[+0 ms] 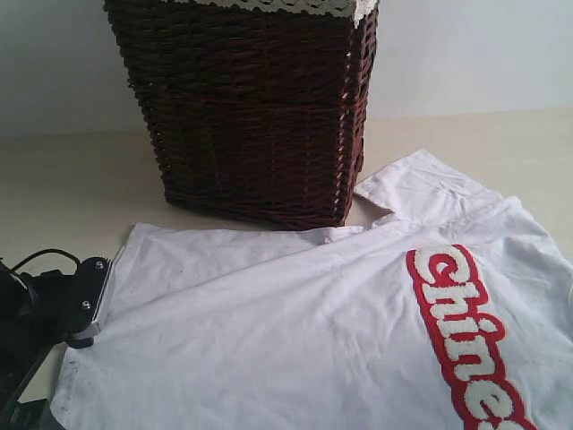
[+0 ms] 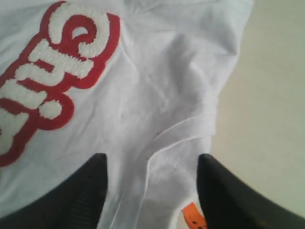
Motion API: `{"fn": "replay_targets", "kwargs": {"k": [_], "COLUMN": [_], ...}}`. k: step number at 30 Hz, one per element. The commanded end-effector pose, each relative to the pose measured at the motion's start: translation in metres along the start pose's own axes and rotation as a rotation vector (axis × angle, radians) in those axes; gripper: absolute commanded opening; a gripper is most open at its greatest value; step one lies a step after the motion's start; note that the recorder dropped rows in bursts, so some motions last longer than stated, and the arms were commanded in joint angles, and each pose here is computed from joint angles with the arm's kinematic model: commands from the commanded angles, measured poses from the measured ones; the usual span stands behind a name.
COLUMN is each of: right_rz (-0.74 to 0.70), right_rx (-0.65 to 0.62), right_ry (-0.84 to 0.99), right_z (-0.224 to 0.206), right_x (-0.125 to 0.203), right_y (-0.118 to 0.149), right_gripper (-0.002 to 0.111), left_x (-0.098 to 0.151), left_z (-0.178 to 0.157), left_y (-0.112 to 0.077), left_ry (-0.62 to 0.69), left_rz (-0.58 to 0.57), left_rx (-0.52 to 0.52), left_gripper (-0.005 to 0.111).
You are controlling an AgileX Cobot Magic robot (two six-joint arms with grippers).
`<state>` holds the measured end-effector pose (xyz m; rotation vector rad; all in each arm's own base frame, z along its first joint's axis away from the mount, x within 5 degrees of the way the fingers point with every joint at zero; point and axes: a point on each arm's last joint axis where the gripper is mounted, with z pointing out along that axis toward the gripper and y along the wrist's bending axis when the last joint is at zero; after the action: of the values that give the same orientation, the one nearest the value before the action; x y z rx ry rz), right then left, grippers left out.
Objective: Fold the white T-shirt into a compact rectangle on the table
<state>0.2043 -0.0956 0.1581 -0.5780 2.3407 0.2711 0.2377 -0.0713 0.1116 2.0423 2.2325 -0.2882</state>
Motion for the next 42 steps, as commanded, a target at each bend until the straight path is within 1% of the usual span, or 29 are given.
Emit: {"fn": "replay_targets", "kwargs": {"k": [1, 2, 3, 4, 5, 6, 7, 8, 9, 10, 11, 12, 13, 14, 15, 16, 18, 19, 20, 22, 24, 25, 27, 31, 33, 35, 37, 42], "right_rz": [-0.137, -0.170, -0.209, -0.205, -0.189, -0.178, -0.163, -0.158, -0.142, -0.152, -0.226, -0.251, -0.268, -0.293, -0.299, -0.322, -0.278, -0.277, -0.244, -0.229, -0.259, -0.289, -0.297, -0.294, -0.297, -0.307, -0.333, -0.325], "right_rx": [-0.122, -0.169, -0.245, -0.283, -0.377, -0.431, -0.569, -0.626, -0.659, -0.688, -0.777, -0.828, -0.816, -0.799, -0.755, -0.774, -0.754, -0.751, -0.735, -0.753, -0.737, -0.727, -0.663, -0.442, -0.391, -0.393, -0.431, -0.507], "right_ry": [0.057, 0.078, 0.118, 0.147, 0.219, 0.259, 0.328, 0.368, 0.471, 0.527, 0.619, 0.670, 0.677, 0.664, 0.632, 0.577, 0.520, 0.524, 0.560, 0.587, 0.567, 0.525, 0.446, 0.337, 0.324, 0.349, 0.408, 0.575], "right_z": [0.002, 0.003, 0.005, 0.006, 0.003, 0.000, -0.010, -0.014, -0.017, -0.019, -0.024, -0.027, -0.025, -0.022, -0.017, -0.015, -0.011, -0.011, -0.012, -0.017, -0.019, -0.019, -0.017, -0.006, 0.000, 0.005, 0.009, 0.007], "right_x": [0.002, 0.004, 0.007, 0.011, 0.019, 0.023, 0.030, 0.035, 0.045, 0.053, 0.069, 0.079, 0.084, 0.089, 0.089, 0.086, 0.081, 0.082, 0.083, 0.083, 0.079, 0.075, 0.065, 0.051, 0.052, 0.058, 0.068, 0.087], "right_y": [-0.003, -0.004, -0.007, -0.007, -0.003, 0.000, 0.010, 0.014, 0.019, 0.023, 0.034, 0.042, 0.046, 0.050, 0.051, 0.053, 0.055, 0.054, 0.054, 0.056, 0.056, 0.055, 0.053, 0.035, 0.029, 0.026, 0.025, 0.024], "right_gripper": [0.064, 0.063, 0.060, 0.060, 0.059, 0.059, 0.059, 0.058, 0.055, 0.052, 0.044, 0.036, 0.031, 0.023, 0.018, 0.010, 0.000, 0.000, 0.000, 0.000, 0.000, 0.000, 0.000, 0.000, 0.000, 0.000, 0.000, 0.000], "left_x": [0.007, 0.007, 0.007, 0.007, 0.007, 0.007, 0.007, 0.007, 0.007, 0.007, 0.007, 0.007, 0.007, 0.007, 0.007, 0.007, 0.007, 0.007, 0.007, 0.007, 0.007, 0.007, 0.007, 0.007, 0.007, 0.007, 0.007, 0.007], "left_z": [0.011, 0.011, 0.011, 0.011, 0.011, 0.011, 0.011, 0.011, 0.011, 0.011, 0.011, 0.011, 0.011, 0.011, 0.011, 0.011, 0.011, 0.011, 0.011, 0.010, 0.010, 0.010, 0.010, 0.010, 0.010, 0.010, 0.010, 0.010], "left_y": [-0.008, -0.008, -0.008, -0.008, -0.008, -0.008, -0.008, -0.008, -0.008, -0.008, -0.008, -0.008, -0.008, -0.008, -0.008, -0.008, -0.008, -0.008, -0.008, -0.007, -0.007, -0.007, -0.007, -0.007, -0.007, -0.007, -0.007, -0.007], "left_ry": [0.037, 0.037, 0.037, 0.037, 0.037, 0.037, 0.037, 0.037, 0.037, 0.037, 0.037, 0.037, 0.037, 0.037, 0.037, 0.037, 0.037, 0.037, 0.037, 0.036, 0.036, 0.036, 0.036, 0.036, 0.036, 0.036, 0.036, 0.036], "left_rz": [-0.013, -0.013, -0.013, -0.013, -0.013, -0.013, -0.013, -0.013, -0.013, -0.013, -0.013, -0.013, -0.013, -0.013, -0.013, -0.013, -0.013, -0.013, -0.013, -0.013, -0.013, -0.013, -0.013, -0.013, -0.013, -0.013, -0.013, -0.013], "left_rx": [0.080, 0.080, 0.080, 0.080, 0.080, 0.080, 0.080, 0.080, 0.080, 0.079, 0.079, 0.079, 0.079, 0.079, 0.079, 0.079, 0.079, 0.079, 0.079, 0.077, 0.077, 0.077, 0.077, 0.077, 0.077, 0.077, 0.077, 0.077], "left_gripper": [0.100, 0.100, 0.100, 0.100, 0.100, 0.100, 0.100, 0.100, 0.100, 0.100, 0.100, 0.100, 0.100, 0.100, 0.100, 0.100, 0.100, 0.100, 0.100, 0.100, 0.100, 0.100, 0.100, 0.100, 0.100, 0.100, 0.100, 0.100]}}
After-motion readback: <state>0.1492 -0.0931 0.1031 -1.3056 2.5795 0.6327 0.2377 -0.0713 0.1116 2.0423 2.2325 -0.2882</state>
